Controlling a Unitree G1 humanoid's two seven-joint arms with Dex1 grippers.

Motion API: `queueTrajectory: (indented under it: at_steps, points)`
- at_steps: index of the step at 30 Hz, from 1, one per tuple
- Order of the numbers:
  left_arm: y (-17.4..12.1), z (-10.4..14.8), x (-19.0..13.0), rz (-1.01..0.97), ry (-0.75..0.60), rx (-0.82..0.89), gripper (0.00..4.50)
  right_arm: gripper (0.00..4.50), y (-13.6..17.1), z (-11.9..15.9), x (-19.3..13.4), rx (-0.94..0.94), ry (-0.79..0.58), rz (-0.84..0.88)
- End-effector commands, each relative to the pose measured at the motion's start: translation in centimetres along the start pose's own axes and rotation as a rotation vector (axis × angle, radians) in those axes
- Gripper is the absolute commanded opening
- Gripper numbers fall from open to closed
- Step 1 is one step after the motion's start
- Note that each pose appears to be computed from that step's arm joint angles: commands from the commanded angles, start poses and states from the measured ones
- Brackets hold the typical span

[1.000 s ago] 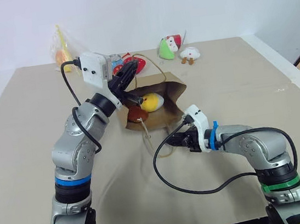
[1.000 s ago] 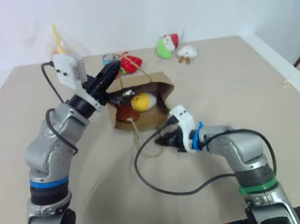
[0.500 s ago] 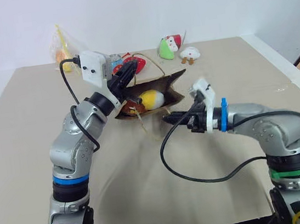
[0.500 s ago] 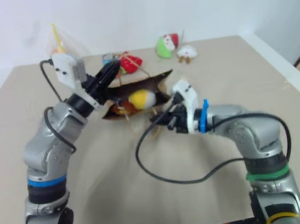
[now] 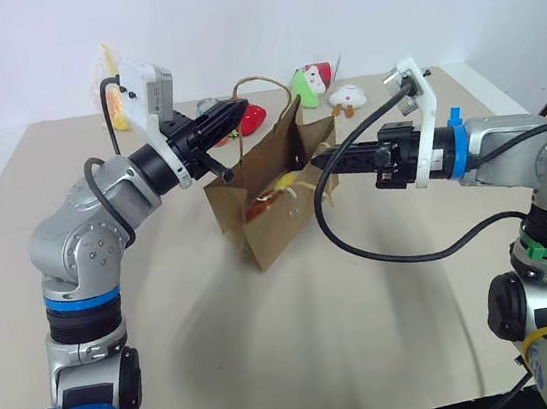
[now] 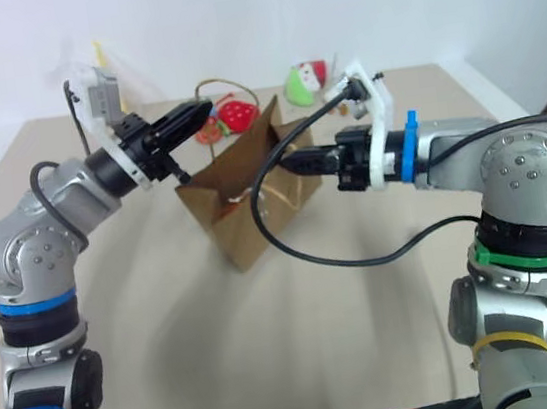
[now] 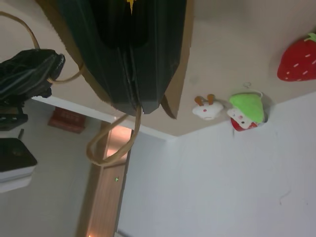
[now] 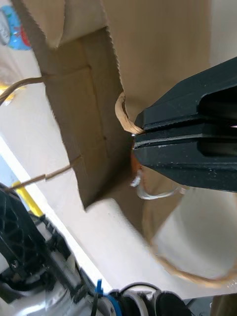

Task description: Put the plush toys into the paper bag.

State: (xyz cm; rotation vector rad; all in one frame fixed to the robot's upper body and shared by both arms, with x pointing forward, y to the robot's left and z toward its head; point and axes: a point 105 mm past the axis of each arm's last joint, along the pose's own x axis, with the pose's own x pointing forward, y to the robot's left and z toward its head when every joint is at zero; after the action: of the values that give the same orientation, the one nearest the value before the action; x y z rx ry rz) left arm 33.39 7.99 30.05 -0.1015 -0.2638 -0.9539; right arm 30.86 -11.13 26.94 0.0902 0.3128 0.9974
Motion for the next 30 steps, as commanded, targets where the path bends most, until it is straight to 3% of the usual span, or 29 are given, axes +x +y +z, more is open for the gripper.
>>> queueTrajectory:
  at_steps: [1, 7, 9, 10, 11, 12, 13, 14, 16, 17, 19, 20, 22, 30]
  points:
    - [1.2, -1.7, -0.5, 0.052, 0.058, 0.064, 0.0, 0.19, -1.0, -1.1, 1.1, -0.024, 0.046, -0.078]
    - [1.8, -3.4, -0.5, 0.079, 0.092, 0.101, 0.0, 0.19, -2.4, -1.4, 2.2, -0.063, 0.031, -0.125]
    - [1.9, -3.2, -0.6, 0.078, 0.084, 0.098, 0.0, 0.59, -2.6, -0.3, 2.1, -0.073, -0.023, -0.124]
    - [2.0, -3.1, -0.7, 0.077, 0.079, 0.091, 0.53, 0.87, -2.5, 0.2, 2.0, -0.082, -0.043, -0.118]
    - [2.0, -2.9, -0.7, 0.073, 0.073, 0.084, 0.74, 1.23, -2.3, 0.9, 1.9, -0.098, -0.07, -0.102]
    - [2.0, -2.8, -0.8, 0.069, 0.071, 0.082, 1.52, 2.03, -1.9, 1.5, 1.7, -0.12, -0.094, -0.085]
    - [2.0, -2.8, -0.9, 0.065, 0.07, 0.081, 1.73, 2.24, -1.7, 2.0, 1.5, -0.138, -0.113, -0.072]
    - [2.0, -2.7, -0.9, 0.062, 0.07, 0.082, 2.13, 2.78, -1.5, 2.3, 1.4, -0.148, -0.125, -0.065]
    - [1.9, -2.3, -0.9, 0.05, 0.061, 0.083, 2.56, 3.19, -1.4, 3.1, 1.0, -0.176, -0.154, -0.059]
    - [1.9, -2.2, -0.9, 0.046, 0.058, 0.084, 3.09, 3.78, -1.3, 3.5, 0.7, -0.183, -0.169, -0.057]
    - [2.0, -1.9, -1.0, 0.043, 0.052, 0.09, 3.76, 4.44, -1.4, 4.2, 0.2, -0.208, -0.196, -0.064]
    - [2.1, -1.8, -1.0, 0.046, 0.049, 0.092, 4.14, 4.5, -1.5, 4.4, -0.1, -0.221, -0.209, -0.072]
    - [2.2, -1.6, -1.1, 0.049, 0.046, 0.098, 4.45, 4.5, -2.1, 4.8, -0.7, -0.236, -0.225, -0.113]
    - [1.4, -2.3, -0.9, 0.027, 0.056, 0.104, 4.45, 4.5, -5.6, 1.8, -1.5, -0.413, -0.037, -0.295]
